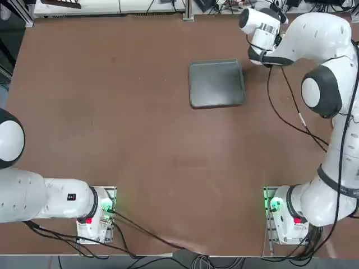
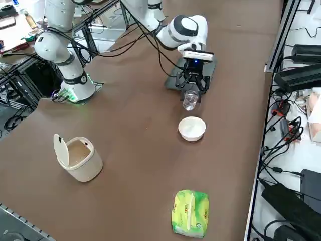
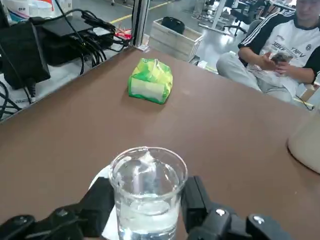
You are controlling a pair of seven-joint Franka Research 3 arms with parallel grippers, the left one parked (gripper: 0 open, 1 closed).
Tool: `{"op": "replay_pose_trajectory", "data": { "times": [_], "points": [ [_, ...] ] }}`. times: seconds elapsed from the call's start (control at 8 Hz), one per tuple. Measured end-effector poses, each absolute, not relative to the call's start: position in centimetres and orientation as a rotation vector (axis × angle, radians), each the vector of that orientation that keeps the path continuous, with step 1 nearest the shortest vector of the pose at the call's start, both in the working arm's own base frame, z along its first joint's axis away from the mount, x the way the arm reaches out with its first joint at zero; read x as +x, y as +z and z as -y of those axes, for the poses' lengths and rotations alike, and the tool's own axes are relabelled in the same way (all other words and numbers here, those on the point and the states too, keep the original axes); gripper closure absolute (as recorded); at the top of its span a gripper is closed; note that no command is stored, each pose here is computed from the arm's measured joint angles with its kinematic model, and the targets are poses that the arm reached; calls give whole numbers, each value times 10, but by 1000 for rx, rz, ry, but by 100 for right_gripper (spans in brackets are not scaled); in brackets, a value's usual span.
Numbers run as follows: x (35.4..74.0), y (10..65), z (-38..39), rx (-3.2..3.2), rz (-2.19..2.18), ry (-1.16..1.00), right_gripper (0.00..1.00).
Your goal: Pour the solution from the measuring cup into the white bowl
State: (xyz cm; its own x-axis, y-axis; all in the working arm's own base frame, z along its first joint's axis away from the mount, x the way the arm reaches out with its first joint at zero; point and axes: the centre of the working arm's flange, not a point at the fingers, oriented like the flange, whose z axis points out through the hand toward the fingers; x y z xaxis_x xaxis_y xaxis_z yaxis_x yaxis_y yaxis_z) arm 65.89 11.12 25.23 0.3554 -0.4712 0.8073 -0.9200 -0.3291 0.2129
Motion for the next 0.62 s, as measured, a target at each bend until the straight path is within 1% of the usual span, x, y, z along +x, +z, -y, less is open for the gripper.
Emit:
{"op": "replay_pose_trajectory", "data": {
  "times": [0.38,0.62],
  "points": [
    [662,243,-92,2025,1216,708,26],
    [667,249,-87,2094,1227,586,26]
  ]
}}
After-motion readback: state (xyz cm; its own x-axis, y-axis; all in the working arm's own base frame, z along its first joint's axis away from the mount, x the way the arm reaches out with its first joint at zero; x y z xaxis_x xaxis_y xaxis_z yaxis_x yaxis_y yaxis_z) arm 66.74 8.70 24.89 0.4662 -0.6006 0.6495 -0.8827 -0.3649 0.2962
